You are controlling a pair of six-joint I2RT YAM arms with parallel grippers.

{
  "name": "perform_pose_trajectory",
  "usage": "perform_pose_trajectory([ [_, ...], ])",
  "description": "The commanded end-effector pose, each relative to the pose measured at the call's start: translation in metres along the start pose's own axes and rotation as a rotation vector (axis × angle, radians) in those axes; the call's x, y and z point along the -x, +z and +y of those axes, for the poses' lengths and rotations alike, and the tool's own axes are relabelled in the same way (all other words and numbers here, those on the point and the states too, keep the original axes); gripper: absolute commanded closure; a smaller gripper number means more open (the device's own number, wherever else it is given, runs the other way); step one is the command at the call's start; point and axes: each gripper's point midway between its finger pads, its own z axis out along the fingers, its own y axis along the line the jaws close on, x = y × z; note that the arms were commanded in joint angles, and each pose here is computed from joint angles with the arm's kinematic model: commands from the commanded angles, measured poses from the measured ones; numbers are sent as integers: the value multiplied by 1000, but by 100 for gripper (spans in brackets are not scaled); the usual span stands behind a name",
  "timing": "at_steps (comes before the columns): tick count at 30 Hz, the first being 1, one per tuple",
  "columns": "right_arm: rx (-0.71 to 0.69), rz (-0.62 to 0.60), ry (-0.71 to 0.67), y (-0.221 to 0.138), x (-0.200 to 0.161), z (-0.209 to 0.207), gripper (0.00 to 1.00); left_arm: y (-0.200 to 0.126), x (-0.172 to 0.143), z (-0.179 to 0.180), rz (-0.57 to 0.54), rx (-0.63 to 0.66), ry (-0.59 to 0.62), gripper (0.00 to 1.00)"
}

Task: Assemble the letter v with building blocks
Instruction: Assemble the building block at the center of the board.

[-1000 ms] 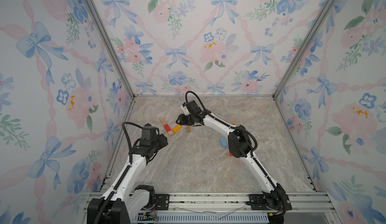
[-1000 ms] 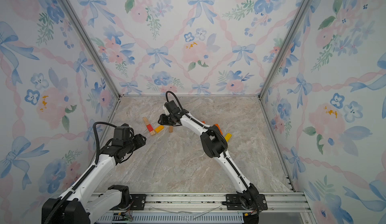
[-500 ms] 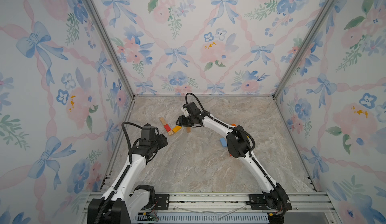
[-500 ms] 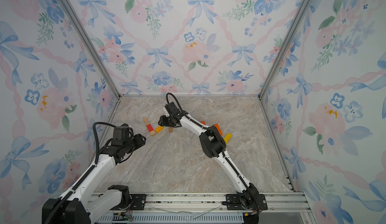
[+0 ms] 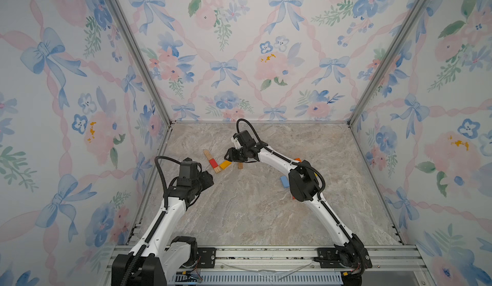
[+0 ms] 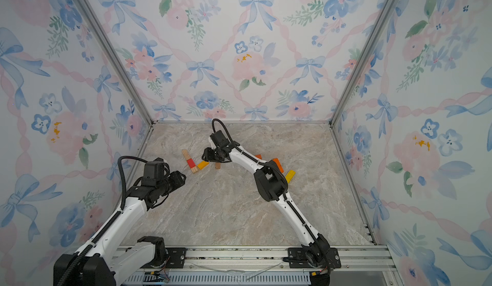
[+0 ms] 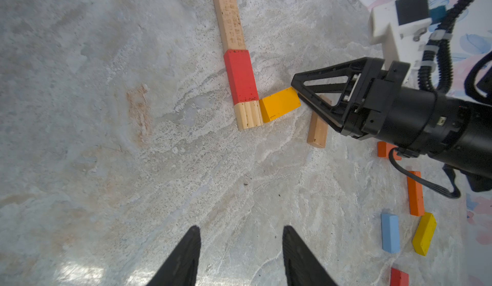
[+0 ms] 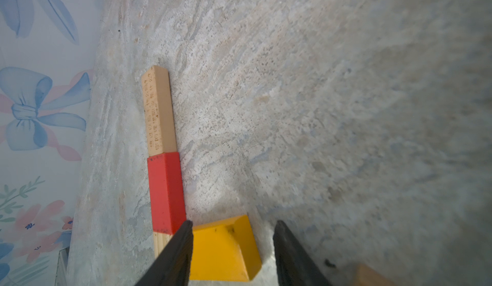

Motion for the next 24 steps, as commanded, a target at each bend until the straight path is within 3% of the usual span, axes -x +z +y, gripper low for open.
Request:
perform_pose_trajectory([
  [1,6,22,8,2,-5,1,52,-2,-3,2,7,-8,-7,47],
  [24,-1,54,5,3,-14,2,62,-1,-7,5,18,-5,-14,48],
])
